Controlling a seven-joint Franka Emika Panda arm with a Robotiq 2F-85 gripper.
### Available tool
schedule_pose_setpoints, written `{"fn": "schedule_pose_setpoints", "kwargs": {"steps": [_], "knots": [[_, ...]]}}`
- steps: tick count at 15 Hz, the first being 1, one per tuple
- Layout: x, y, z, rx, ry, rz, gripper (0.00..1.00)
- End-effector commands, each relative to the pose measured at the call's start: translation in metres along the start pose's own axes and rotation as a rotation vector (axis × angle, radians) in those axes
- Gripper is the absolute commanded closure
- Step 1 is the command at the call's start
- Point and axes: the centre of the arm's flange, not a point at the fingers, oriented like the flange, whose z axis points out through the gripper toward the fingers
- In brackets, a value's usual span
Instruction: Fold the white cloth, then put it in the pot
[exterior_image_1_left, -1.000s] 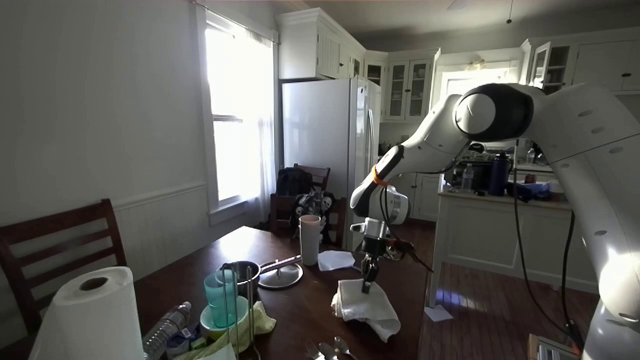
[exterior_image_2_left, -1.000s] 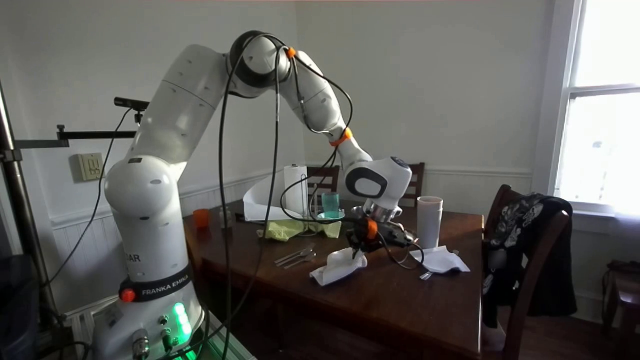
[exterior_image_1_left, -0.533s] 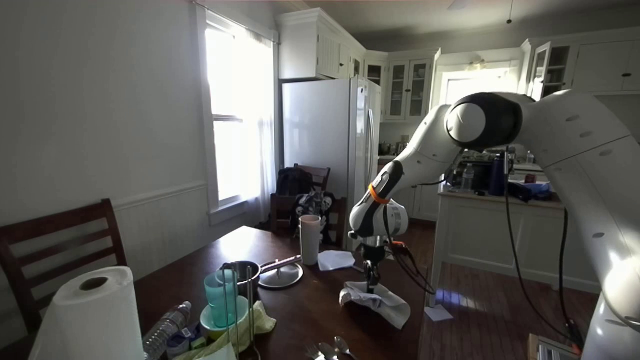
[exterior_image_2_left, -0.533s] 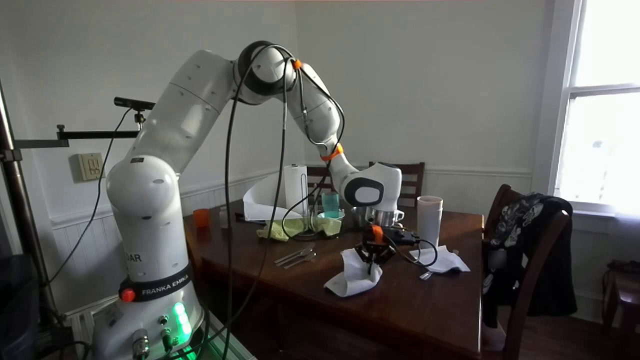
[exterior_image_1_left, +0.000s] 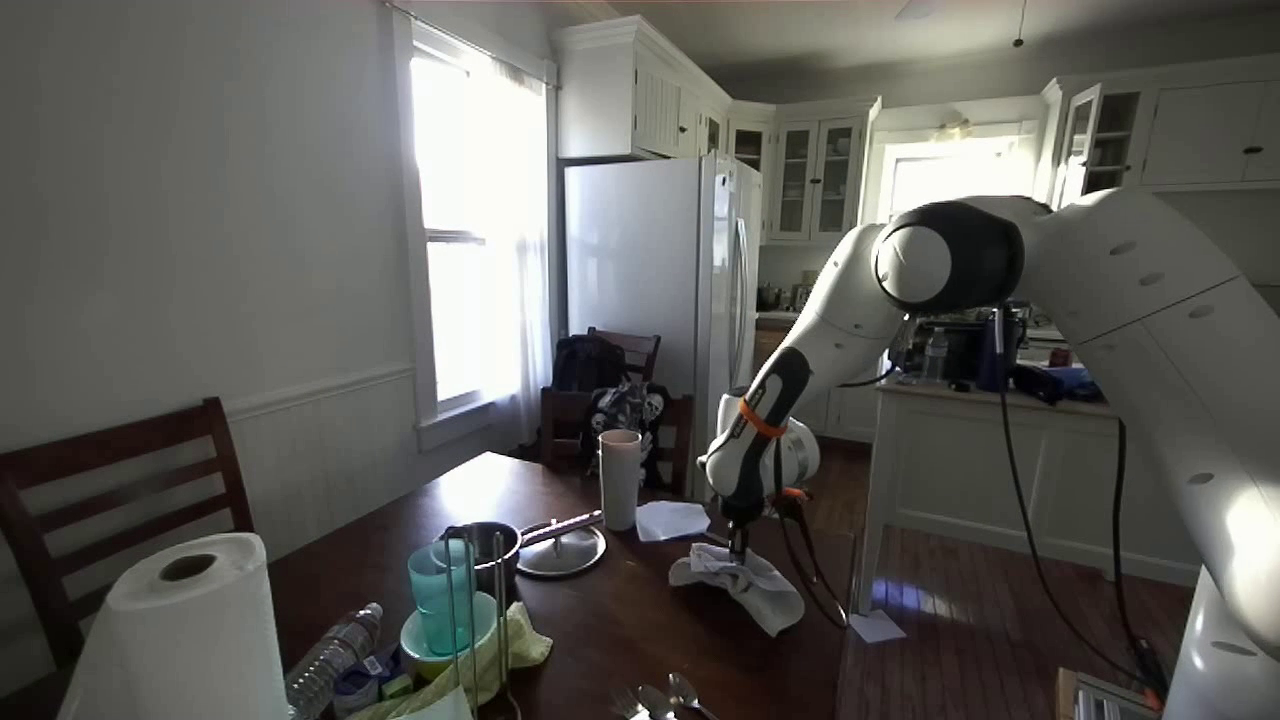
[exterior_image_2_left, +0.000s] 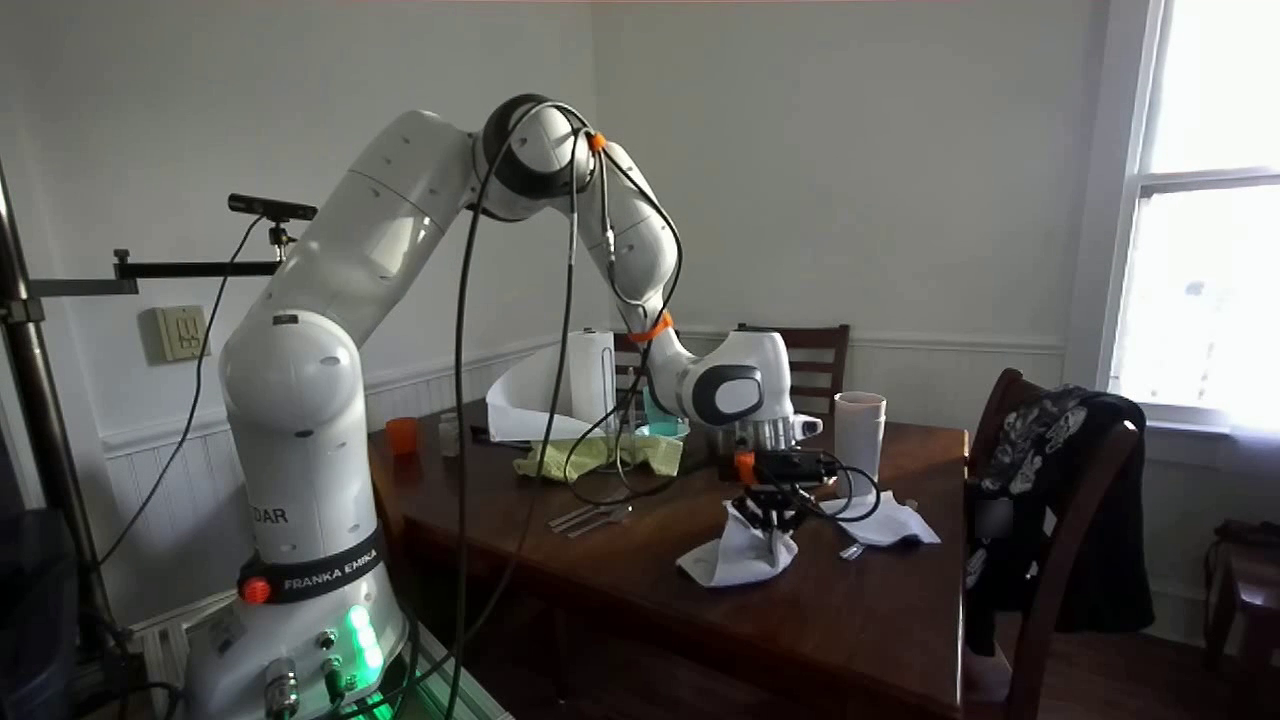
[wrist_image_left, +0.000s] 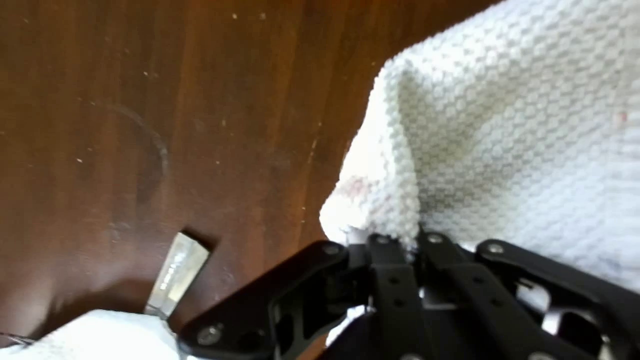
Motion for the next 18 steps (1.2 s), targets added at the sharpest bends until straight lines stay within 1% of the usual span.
{"fn": "schedule_pose_setpoints", "kwargs": {"steps": [1, 2, 3, 4, 5, 7, 9, 10, 11, 13, 15, 16, 18], "knots": [[0.002, 0.021, 0.009, -0.1, -0.024, 0.176, 0.99], [0.001, 0.027, 0.009, -0.114, -0.034, 0.229, 0.7], [-0.001, 0.031, 0.007, -0.113, -0.036, 0.271, 0.69], [-0.001, 0.033, 0.001, -0.11, -0.035, 0.303, 0.64], [-0.001, 0.032, -0.006, -0.103, -0.029, 0.312, 0.56], [0.002, 0.025, -0.028, -0.052, 0.006, 0.281, 0.44], [0.009, 0.019, -0.052, -0.015, 0.045, 0.212, 0.3], [0.013, 0.017, -0.064, 0.022, 0.052, 0.16, 0.21], [0.015, 0.014, -0.077, 0.043, 0.06, 0.096, 0.15], [0.016, 0.006, -0.098, 0.031, 0.058, -0.029, 0.02], [0.007, -0.002, -0.109, 0.039, 0.054, -0.14, 0.0], [0.028, 0.006, -0.094, 0.022, 0.061, -0.048, 0.0], [0.027, 0.006, -0.1, 0.019, 0.064, -0.058, 0.0]]}}
